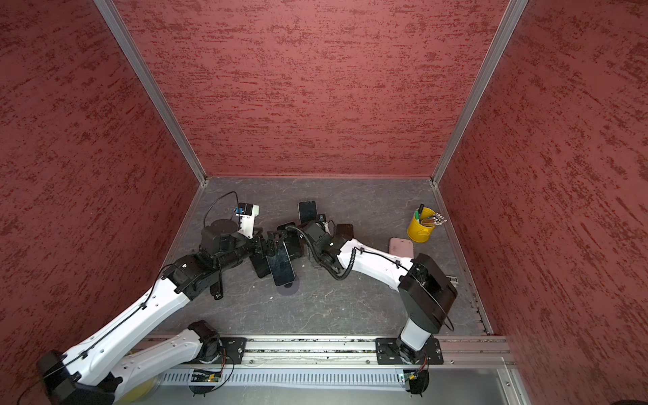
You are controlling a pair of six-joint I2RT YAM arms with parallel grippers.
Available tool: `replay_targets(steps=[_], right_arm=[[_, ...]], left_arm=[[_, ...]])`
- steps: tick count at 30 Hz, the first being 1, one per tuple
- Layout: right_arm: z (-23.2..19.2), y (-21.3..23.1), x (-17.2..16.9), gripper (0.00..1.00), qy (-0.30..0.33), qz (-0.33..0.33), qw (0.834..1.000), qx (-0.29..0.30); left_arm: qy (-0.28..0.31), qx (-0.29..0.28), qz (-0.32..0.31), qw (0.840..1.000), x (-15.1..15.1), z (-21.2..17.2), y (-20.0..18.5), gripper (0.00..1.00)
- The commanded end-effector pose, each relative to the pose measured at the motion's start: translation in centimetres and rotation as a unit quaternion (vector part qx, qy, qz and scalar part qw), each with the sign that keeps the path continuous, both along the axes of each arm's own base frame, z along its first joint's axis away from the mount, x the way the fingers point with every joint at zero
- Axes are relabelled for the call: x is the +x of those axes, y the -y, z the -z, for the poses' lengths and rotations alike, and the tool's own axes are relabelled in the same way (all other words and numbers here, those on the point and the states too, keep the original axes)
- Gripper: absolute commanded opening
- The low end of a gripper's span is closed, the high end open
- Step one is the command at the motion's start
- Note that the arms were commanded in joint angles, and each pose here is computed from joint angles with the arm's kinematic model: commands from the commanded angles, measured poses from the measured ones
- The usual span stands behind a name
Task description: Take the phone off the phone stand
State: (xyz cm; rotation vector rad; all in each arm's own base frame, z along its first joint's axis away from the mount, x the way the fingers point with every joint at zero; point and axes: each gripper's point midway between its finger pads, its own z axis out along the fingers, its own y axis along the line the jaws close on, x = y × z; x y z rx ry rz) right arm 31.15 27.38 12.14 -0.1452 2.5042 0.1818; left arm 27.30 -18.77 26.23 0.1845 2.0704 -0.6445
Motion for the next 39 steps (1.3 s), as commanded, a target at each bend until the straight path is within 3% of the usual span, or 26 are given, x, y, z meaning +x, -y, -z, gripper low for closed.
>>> replay_targets(steps=[1,15,39], right_arm=[[-3.2,1.5,1.3,0.43,0.044,0.024,0.999,0.019],[-6.5,10.5,7.3,0.42,0.095,0.099,0.99,0.023],[-3.7,22.4,15.7,0.43,0.093,0.214,0.972,0.011]], left_arm=[[0.023,-0.011,0.006,1.0,0.2,-1.6,0.4,1.0],[0.039,-0.053,0.044,0.997,0.3,-2.0,2.4,1.0],[0.032,-0.045,0.039,0.998,0.9,-1.6,2.9,1.0]])
